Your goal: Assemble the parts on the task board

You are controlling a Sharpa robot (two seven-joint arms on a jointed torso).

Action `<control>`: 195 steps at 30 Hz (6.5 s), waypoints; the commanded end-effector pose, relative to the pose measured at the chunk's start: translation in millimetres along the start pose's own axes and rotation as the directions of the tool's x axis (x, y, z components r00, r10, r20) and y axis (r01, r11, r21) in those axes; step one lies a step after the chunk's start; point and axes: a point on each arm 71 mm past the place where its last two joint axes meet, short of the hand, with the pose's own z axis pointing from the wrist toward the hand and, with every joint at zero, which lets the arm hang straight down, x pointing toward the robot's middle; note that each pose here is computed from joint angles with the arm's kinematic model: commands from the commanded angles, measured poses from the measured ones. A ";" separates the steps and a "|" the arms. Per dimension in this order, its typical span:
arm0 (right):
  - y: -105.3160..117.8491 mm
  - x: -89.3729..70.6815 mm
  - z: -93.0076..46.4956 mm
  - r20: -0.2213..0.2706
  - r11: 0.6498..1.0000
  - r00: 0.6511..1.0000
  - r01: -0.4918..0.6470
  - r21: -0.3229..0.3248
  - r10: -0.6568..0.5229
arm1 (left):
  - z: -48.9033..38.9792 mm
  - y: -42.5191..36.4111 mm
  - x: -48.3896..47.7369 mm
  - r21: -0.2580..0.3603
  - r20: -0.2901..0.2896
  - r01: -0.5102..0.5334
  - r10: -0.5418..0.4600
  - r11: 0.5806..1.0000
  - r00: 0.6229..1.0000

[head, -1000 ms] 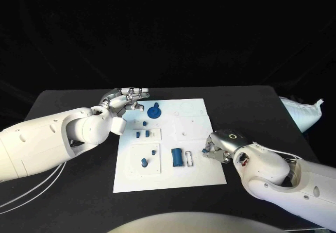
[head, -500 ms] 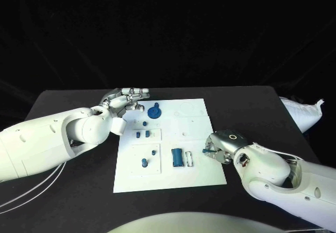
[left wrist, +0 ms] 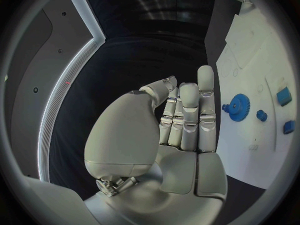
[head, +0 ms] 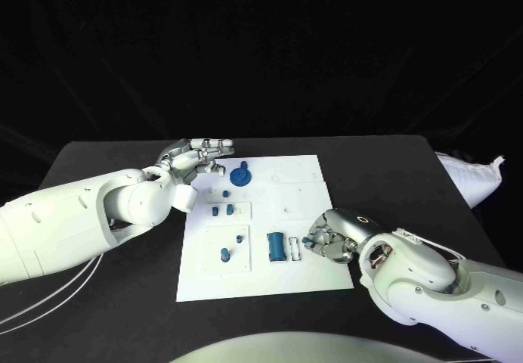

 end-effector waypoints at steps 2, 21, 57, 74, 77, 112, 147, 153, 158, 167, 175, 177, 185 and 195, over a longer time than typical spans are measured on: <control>1.5 4.1 1.3 -0.034 0.988 0.989 -0.145 0.048 0.147 | 0.2 -0.2 3.8 0.004 -0.027 0.003 -0.003 1.000 1.000; 6.1 11.7 11.6 -0.072 0.994 0.992 -0.103 0.047 0.106 | 0.3 0.0 5.1 0.002 -0.032 0.005 -0.005 1.000 0.999; 9.2 14.6 15.2 -0.094 1.000 0.995 0.025 0.011 -0.023 | 0.1 0.7 5.6 -0.009 -0.044 -0.002 0.001 1.000 0.999; 12.6 12.6 11.3 -0.084 1.000 0.996 0.028 -0.007 -0.029 | 0.0 0.7 5.2 -0.010 -0.046 -0.004 0.003 1.000 0.999; 13.4 11.7 10.3 -0.078 1.000 0.997 0.028 -0.011 -0.029 | 0.0 0.7 5.1 -0.010 -0.046 -0.004 0.004 1.000 0.999; 2.2 5.5 -2.2 -0.079 0.998 0.995 0.064 -0.012 -0.064 | -0.3 1.3 1.6 -0.010 -0.040 -0.019 0.019 1.000 0.999; 6.6 8.3 7.9 -0.026 1.000 1.000 0.004 -0.030 -0.005 | 0.2 3.8 1.4 -0.014 -0.041 -0.018 0.017 1.000 0.999; 6.5 3.9 1.6 -0.026 0.999 1.000 -0.010 -0.035 0.009 | -0.4 4.3 0.6 -0.016 -0.039 -0.018 0.017 1.000 0.999; 3.3 2.0 -1.7 -0.044 1.000 0.999 0.000 -0.028 -0.002 | -0.9 4.3 0.2 -0.017 -0.039 -0.018 0.017 1.000 0.999; -2.6 3.4 -3.8 -0.093 1.000 0.995 0.029 -0.013 -0.030 | -1.5 4.2 -0.5 -0.017 -0.038 -0.018 0.017 1.000 0.999; -2.8 5.7 -1.9 -0.113 0.999 0.993 0.044 -0.006 -0.044 | -1.3 4.4 0.2 -0.018 -0.039 -0.017 0.017 1.000 0.999; -2.8 6.1 -1.5 -0.115 0.999 0.992 0.046 -0.005 -0.046 | -1.4 4.4 0.1 -0.018 -0.039 -0.018 0.017 1.000 0.999; -5.4 8.0 3.4 -0.116 0.998 0.991 0.066 0.006 -0.065 | -1.3 4.5 0.6 -0.018 -0.040 -0.017 0.017 1.000 0.999; -9.0 10.1 9.8 -0.112 0.997 0.991 0.076 0.022 -0.073 | -0.9 4.6 0.9 -0.019 -0.040 -0.017 0.016 1.000 0.999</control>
